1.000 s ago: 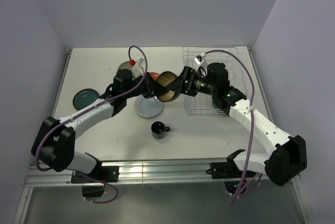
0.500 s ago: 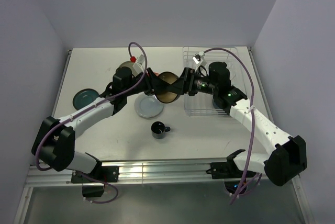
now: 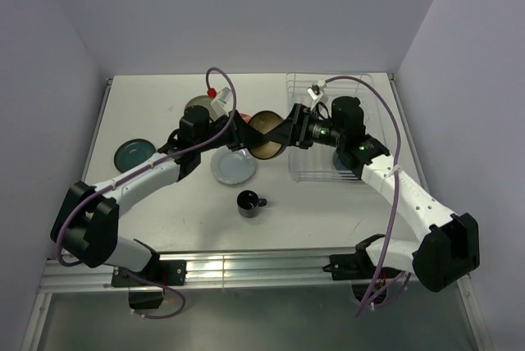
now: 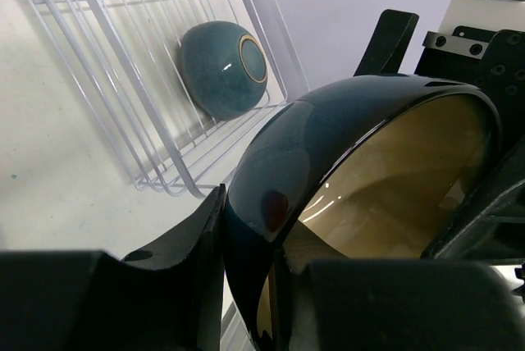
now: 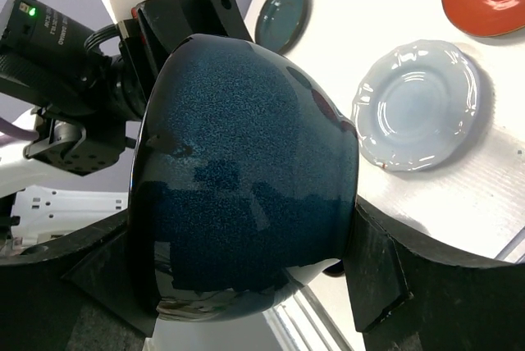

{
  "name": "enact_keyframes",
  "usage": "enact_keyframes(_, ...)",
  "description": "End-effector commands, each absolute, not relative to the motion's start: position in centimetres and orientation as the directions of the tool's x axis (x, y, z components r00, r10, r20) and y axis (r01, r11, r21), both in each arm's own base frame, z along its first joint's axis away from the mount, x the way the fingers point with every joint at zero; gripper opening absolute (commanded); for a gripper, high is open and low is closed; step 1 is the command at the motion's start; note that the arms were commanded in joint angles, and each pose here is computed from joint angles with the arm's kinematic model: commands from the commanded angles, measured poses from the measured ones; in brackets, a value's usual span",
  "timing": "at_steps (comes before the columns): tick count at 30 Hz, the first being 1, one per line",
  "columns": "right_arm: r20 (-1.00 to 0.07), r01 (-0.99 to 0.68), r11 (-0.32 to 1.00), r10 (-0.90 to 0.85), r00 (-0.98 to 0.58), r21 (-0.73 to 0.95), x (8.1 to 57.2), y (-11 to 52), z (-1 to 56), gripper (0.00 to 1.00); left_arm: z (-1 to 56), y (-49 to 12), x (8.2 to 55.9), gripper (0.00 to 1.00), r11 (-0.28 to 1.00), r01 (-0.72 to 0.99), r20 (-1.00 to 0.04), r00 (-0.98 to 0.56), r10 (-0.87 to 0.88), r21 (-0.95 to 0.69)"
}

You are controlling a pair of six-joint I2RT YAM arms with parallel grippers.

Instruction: Load the mixed dishes into the dish rack

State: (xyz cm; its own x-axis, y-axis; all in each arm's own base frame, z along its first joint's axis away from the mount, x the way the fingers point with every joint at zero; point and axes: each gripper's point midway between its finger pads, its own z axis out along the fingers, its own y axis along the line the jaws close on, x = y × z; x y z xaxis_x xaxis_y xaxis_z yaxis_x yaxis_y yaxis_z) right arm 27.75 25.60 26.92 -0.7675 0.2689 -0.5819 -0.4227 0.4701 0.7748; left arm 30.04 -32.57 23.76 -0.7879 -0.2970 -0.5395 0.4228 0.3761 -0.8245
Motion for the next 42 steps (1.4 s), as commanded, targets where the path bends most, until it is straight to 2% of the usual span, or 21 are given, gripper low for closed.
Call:
enact_keyframes(1, -0.738, -0.641, 0.371, 0.271, -0.617, 0.672, 27.0, 25.5, 32.4, 0.0, 27.0, -32.3, 30.5, 0.09, 0.285, 0.401, -0.485, -0.798, -0.358, -0.87)
enact_keyframes(3, -0.743, -0.645, 0.374, 0.269, -0.612, 0.667, 27.1, 25.4, 32.4, 0.0, 27.1, -32.4, 30.5, 0.09, 0.283, 0.403, -0.486, -0.798, -0.356, -0.87)
enact_keyframes(5, -0.744, -0.648, 0.371, 0.266, -0.612, 0.666, 27.0, 25.3, 32.4, 0.0, 27.2, -32.4, 30.5, 0.01, 0.281, 0.404, -0.486, -0.798, -0.357, -0.87)
enact_keyframes(8, -0.748, -0.662, 0.35, 0.258, -0.611, 0.662, 26.7, 25.4, 32.5, 0.0, 27.4, -32.4, 30.5, 0.0, 0.279, 0.407, -0.488, -0.797, -0.357, -0.87)
enact_keyframes(9, -0.747, -0.664, 0.345, 0.255, -0.615, 0.664, 26.6, 25.4, 32.4, 0.03, 27.1, -32.4, 30.5, 0.0, 0.283, 0.401, -0.484, -0.799, -0.356, -0.871)
enact_keyframes(10, -0.751, -0.671, 0.339, 0.253, -0.61, 0.659, 26.5, 25.4, 32.5, 0.17, 27.2, -32.4, 30.5, 0.0, 0.283, 0.402, -0.485, -0.799, -0.357, -0.871)
enact_keyframes(15, -0.769, -0.7, 0.32, 0.247, -0.589, 0.639, 26.3, 25.0, 33.1, 0.5, 26.7, -32.3, 30.6, 0.0, 0.293, 0.393, -0.482, -0.799, -0.36, -0.871)
enact_keyframes(21, -0.788, -0.738, 0.277, 0.235, -0.57, 0.616, 25.5, 24.6, 33.5, 0.73, 26.6, -32.2, 30.8, 0.0, 0.294, 0.385, -0.476, -0.8, -0.366, -0.875)
enact_keyframes(30, -0.795, -0.746, 0.276, 0.225, -0.563, 0.606, 25.4, 24.5, 33.6, 0.94, 26.0, -32.1, 31.1, 0.0, 0.308, 0.374, -0.472, -0.802, -0.368, -0.875)
enact_keyframes(35, -0.796, -0.744, 0.283, 0.227, -0.562, 0.606, 25.5, 24.4, 33.5, 0.95, 25.8, -32.0, 31.1, 0.0, 0.311, 0.37, -0.47, -0.803, -0.367, -0.875)
enact_keyframes(42, -0.774, -0.71, 0.309, 0.249, -0.582, 0.633, 26.2, 24.2, 33.0, 0.89, 25.8, -32.0, 31.1, 0.0, 0.308, 0.374, -0.472, -0.802, -0.366, -0.875)
